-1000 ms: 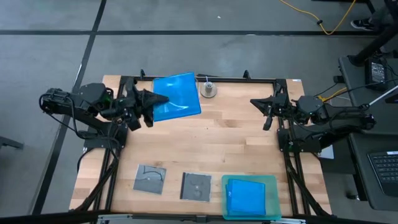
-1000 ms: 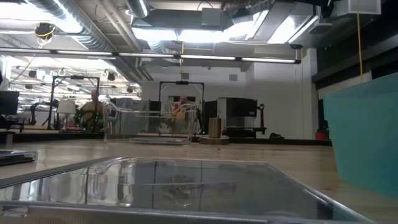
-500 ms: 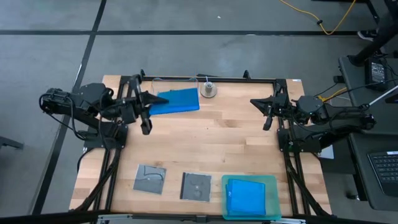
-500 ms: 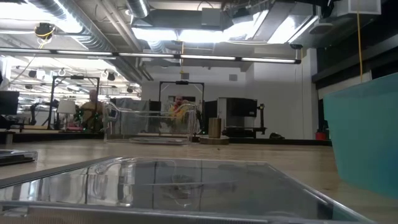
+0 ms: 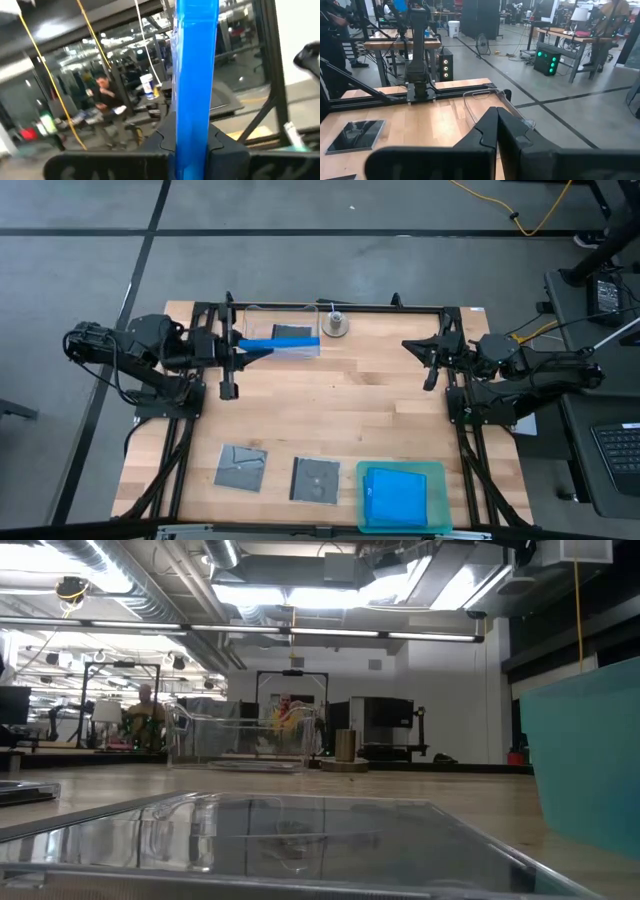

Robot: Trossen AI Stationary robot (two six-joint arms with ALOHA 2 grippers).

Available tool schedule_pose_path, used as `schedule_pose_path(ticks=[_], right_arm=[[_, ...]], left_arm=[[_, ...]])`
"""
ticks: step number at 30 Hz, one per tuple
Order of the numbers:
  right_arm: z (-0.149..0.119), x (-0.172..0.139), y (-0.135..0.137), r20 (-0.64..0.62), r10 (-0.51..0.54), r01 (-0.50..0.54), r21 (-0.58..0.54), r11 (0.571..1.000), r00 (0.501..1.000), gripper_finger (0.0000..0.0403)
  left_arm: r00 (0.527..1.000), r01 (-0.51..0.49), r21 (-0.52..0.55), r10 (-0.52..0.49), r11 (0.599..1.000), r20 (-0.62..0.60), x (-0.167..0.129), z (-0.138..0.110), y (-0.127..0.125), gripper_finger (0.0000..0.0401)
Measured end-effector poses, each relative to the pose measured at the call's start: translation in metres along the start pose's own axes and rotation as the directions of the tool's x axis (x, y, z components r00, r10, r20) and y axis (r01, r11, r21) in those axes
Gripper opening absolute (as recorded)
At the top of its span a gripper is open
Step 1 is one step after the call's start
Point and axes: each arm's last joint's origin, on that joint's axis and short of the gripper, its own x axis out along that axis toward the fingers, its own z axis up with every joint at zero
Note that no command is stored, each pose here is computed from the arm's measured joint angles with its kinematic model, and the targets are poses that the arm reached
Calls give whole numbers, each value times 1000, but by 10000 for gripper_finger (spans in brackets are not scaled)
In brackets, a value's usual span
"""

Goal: Pick & place jewel cases by type
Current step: Put the blue cd case into the green bin

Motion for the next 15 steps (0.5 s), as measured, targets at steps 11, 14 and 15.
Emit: schedule_pose_path(ticks=[11, 14, 15], right_arm=[[6, 0, 1, 61, 27, -20, -113, 993, 998, 10], [8, 0, 1, 77, 27, -16, -135, 991, 997, 10], [8, 0, 1, 78, 27, -15, -149, 989, 997, 10]], left_arm=[[1000, 4, -472, -3, 882, 1, 0, 0, 0, 13], [1000, 5, -596, -5, 803, 2, 0, 0, 0, 13], [1000, 5, -629, -5, 778, 3, 0, 0, 0, 13]])
